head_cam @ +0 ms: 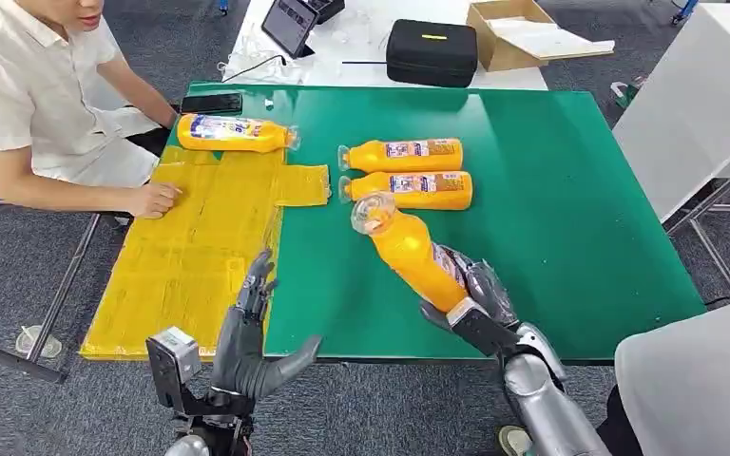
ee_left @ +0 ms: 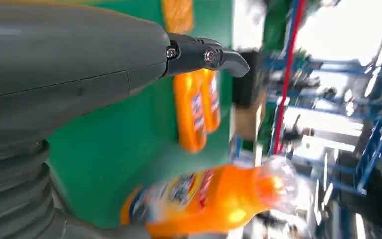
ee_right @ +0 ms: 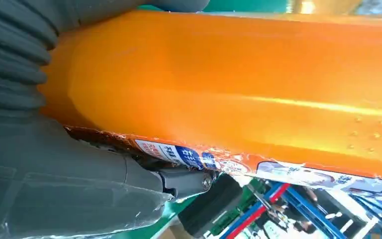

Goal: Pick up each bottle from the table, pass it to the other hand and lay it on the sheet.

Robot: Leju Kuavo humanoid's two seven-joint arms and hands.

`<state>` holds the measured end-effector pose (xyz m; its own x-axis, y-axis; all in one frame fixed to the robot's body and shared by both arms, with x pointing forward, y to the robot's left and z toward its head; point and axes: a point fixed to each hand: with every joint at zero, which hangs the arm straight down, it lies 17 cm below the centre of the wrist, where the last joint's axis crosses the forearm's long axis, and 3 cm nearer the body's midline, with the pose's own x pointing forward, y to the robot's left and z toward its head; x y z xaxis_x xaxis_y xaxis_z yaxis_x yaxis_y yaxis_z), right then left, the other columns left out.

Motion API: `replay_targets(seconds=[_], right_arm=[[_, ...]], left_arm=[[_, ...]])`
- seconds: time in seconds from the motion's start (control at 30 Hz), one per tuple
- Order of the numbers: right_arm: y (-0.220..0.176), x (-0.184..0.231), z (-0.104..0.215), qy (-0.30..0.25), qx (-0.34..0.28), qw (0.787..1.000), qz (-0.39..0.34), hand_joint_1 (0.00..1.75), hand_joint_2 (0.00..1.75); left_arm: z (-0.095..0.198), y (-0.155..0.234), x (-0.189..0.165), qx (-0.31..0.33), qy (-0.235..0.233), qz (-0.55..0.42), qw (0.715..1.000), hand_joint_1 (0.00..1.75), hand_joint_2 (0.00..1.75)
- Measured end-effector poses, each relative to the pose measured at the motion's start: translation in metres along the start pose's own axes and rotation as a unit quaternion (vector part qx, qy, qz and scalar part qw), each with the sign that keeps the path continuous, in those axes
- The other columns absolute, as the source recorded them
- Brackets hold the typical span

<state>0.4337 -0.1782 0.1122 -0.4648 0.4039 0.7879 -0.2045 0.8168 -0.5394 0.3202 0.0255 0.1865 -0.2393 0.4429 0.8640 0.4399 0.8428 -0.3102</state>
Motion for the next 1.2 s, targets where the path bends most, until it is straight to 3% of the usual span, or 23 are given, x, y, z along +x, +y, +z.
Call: replay_targets(seconds=[0.27, 0.53, 1.2], right_arm=[[0.044, 0.042, -0.019, -0.036, 0.019, 0.998, -0.057, 1.75, 1.75], [0.089, 0.084, -0.042, -0.078, 0.071, 0.992, -0.064, 1.75, 1.75], [0.143, 0.104, -0.040, -0.097, 0.137, 0.984, -0.058, 1.75, 1.75]], left_arm=[[-0.008, 0.000, -0.003, -0.001, 0.008, 0.013, 1.000, 0.00, 1.75], [-0.018, -0.003, -0.012, -0.011, 0.022, 0.017, 1.000, 0.00, 1.75], [-0.036, -0.001, -0.007, -0.011, 0.004, 0.016, 1.000, 0.00, 1.75]])
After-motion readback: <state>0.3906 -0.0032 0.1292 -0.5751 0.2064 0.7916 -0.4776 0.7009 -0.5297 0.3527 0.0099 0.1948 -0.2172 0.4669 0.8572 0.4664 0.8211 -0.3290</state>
